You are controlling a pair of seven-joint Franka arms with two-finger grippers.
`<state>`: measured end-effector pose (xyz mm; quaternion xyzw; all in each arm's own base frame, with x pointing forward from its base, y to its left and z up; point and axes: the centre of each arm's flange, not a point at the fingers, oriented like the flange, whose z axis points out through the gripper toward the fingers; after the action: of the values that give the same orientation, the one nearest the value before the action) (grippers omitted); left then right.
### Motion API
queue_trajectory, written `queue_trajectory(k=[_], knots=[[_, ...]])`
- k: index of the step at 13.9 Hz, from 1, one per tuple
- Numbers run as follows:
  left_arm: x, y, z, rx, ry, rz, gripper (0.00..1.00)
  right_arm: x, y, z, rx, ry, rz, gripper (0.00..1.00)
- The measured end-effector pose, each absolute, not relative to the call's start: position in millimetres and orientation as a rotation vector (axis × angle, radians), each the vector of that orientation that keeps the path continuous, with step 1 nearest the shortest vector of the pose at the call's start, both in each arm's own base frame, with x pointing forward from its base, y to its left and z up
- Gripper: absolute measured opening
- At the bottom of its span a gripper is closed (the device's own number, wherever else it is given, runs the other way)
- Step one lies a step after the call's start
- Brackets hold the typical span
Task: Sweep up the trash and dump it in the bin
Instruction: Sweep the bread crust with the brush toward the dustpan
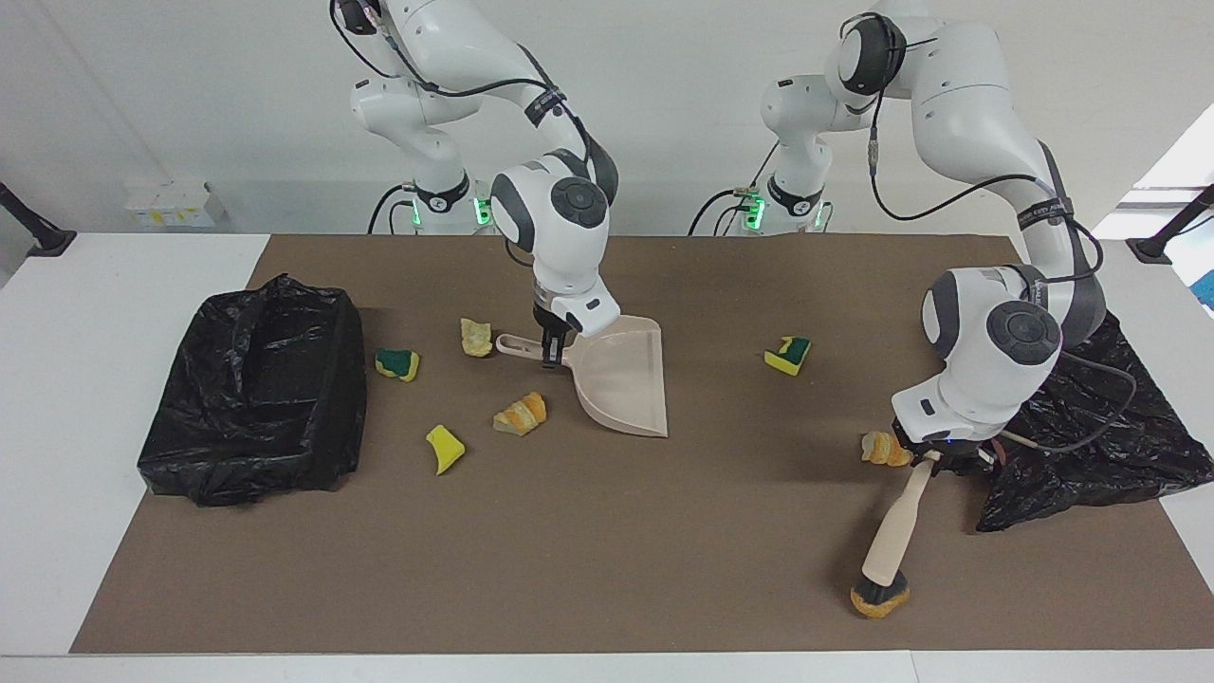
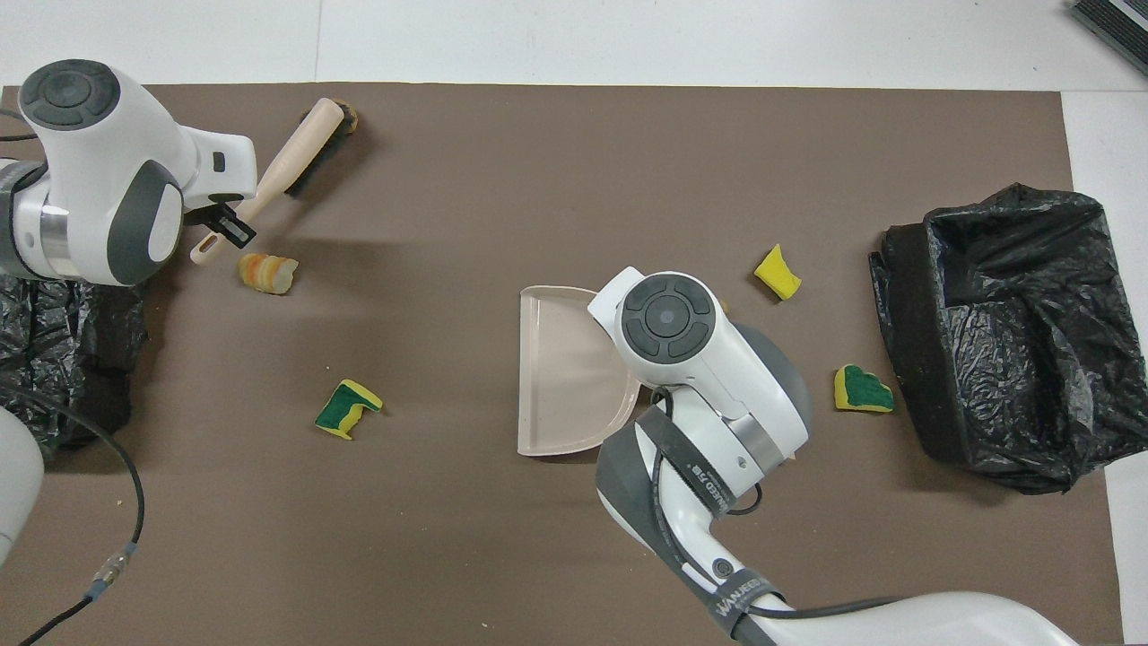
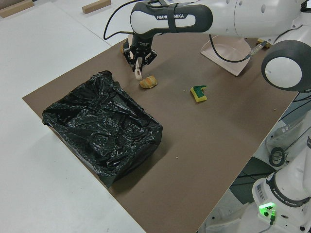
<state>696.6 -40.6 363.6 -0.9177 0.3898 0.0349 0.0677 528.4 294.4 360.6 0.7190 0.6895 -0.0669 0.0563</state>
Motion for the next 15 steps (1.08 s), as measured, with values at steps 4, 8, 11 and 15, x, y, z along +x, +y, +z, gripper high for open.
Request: queue_trajectory(k=[4, 8, 11, 15], knots=[[680, -47, 401, -2.672, 1.422, 0.194, 0.26, 528, 294, 361, 2.181, 2.092, -0.203, 0.32], [680, -58, 426, -2.709, 1.328, 0.072, 0.26, 528, 294, 360, 2.181, 2.092, -0.204, 0.32], [689, -61, 418, -2.771, 1.145, -0.076, 0.26, 528, 294, 360, 2.181, 2.092, -0.204, 0.32], [687, -52, 373, -2.797, 1.080, -0.114, 0.26, 528, 294, 360, 2.181, 2.092, -0.204, 0.32]])
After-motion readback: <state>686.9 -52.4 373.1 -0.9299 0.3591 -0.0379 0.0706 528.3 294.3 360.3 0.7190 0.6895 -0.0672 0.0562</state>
